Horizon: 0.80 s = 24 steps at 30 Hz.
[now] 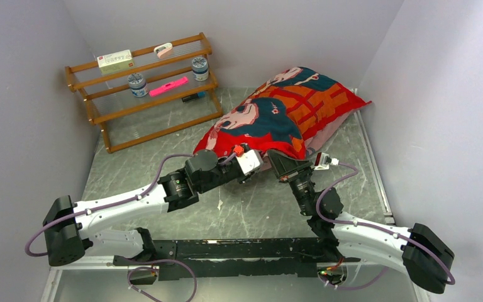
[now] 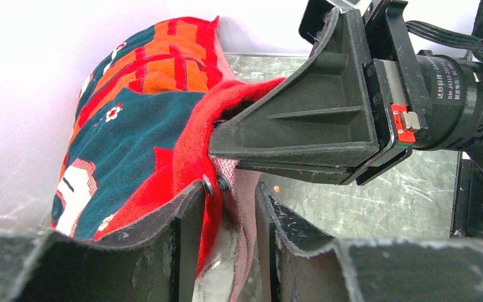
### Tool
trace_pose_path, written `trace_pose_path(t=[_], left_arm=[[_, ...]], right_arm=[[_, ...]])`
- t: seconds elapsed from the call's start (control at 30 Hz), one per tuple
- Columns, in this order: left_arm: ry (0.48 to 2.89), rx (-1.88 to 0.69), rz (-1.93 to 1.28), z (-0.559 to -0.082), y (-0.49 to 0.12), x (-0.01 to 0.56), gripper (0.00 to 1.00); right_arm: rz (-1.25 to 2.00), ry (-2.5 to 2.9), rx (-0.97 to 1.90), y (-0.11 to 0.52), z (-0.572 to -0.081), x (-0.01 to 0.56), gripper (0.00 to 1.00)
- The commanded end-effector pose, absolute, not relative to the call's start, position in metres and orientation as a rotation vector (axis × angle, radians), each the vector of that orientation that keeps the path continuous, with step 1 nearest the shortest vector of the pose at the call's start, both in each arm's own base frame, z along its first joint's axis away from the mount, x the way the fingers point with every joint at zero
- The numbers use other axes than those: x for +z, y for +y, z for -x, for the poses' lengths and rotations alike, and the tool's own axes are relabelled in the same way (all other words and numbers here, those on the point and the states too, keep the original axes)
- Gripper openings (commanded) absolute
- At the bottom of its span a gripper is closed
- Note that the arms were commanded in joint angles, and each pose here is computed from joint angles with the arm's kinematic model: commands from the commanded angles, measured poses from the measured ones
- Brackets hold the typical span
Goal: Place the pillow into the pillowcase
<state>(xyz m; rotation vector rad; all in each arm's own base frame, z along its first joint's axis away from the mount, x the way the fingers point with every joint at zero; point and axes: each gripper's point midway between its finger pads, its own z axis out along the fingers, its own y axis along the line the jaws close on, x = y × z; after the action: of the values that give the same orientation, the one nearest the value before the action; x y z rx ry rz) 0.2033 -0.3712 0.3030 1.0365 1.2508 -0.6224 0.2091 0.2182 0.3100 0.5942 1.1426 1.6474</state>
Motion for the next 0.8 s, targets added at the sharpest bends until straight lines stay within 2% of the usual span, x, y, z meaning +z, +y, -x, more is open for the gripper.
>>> trace_pose_path(t=[0.0,0.5,0.77], left_arm=[[1.195,-0.654,-1.009,-0.1982,-0.3733,0.3193,0.39],[1.192,-0.634,-0.989,-0.2023,-0.3742,0.3206,0.41],[1.197,-0.626,-0.991,-0.2038,-0.3767,0.3185,0.39]], right_arm=[[-0.601,0.924,1.782,0.1973,-0.1924,0.3596,0.00],[-0.598,0.922,1.790,0.1986,-0.1922,0.3624,0.00],[-0.597,0.919,1.790,0.1983,-0.1920,0.3642,0.00]])
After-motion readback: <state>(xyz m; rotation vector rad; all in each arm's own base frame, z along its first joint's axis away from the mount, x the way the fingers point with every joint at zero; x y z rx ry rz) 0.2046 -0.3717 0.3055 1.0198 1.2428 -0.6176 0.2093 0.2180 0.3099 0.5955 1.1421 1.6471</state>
